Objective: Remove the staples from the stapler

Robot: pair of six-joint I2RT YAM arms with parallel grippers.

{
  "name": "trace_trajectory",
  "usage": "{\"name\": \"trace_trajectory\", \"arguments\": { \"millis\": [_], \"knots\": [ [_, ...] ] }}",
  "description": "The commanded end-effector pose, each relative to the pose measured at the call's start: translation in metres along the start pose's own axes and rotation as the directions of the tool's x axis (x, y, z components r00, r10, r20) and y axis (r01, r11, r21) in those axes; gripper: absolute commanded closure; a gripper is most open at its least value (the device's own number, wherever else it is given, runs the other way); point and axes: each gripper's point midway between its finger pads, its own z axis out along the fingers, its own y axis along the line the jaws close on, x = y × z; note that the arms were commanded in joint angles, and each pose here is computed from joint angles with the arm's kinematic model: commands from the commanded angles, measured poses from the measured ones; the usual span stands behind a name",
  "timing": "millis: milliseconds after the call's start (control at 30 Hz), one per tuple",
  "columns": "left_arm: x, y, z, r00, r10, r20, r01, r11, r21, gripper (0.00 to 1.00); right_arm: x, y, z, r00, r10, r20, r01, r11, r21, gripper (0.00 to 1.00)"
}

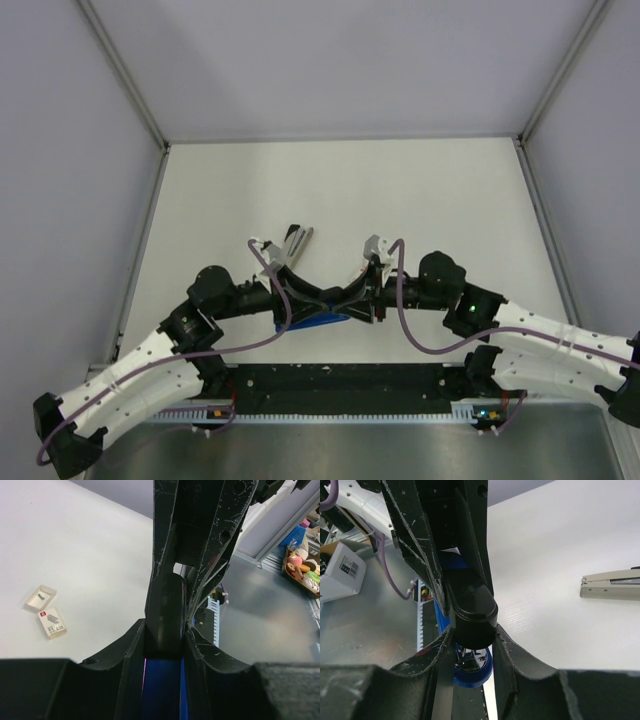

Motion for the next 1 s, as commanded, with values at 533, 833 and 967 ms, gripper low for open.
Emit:
{"name": "trace_trajectory", "arguments": {
  "millis": [533, 833, 967],
  "knots": [
    [-0.146, -0.038, -0.014, 0.843, 0.168, 0.511, -0.202, 0.979, 0.010, 1.00, 0.027, 0.039, -0.003, 0.995, 0.077, -0.067, -0.088, 0.978, -0.187, 0.67],
    [-0.153, -0.060, -0.022, 0.836, 0.123, 0.535, -0.205, 0.974, 0.097, 1.00, 0.010, 0.058, -0.030, 1.000, 0.022, -0.008, -0.024, 0.970, -0.243, 0.38],
    [-0.153, -0.062, -0.026, 0.833, 0.119, 0.540, -0.204, 0.974, 0.100, 1.00, 0.003, 0.058, -0.039, 1.000, 0.000, 0.016, 0.003, 0.976, -0.217, 0.37]
  ]
}}
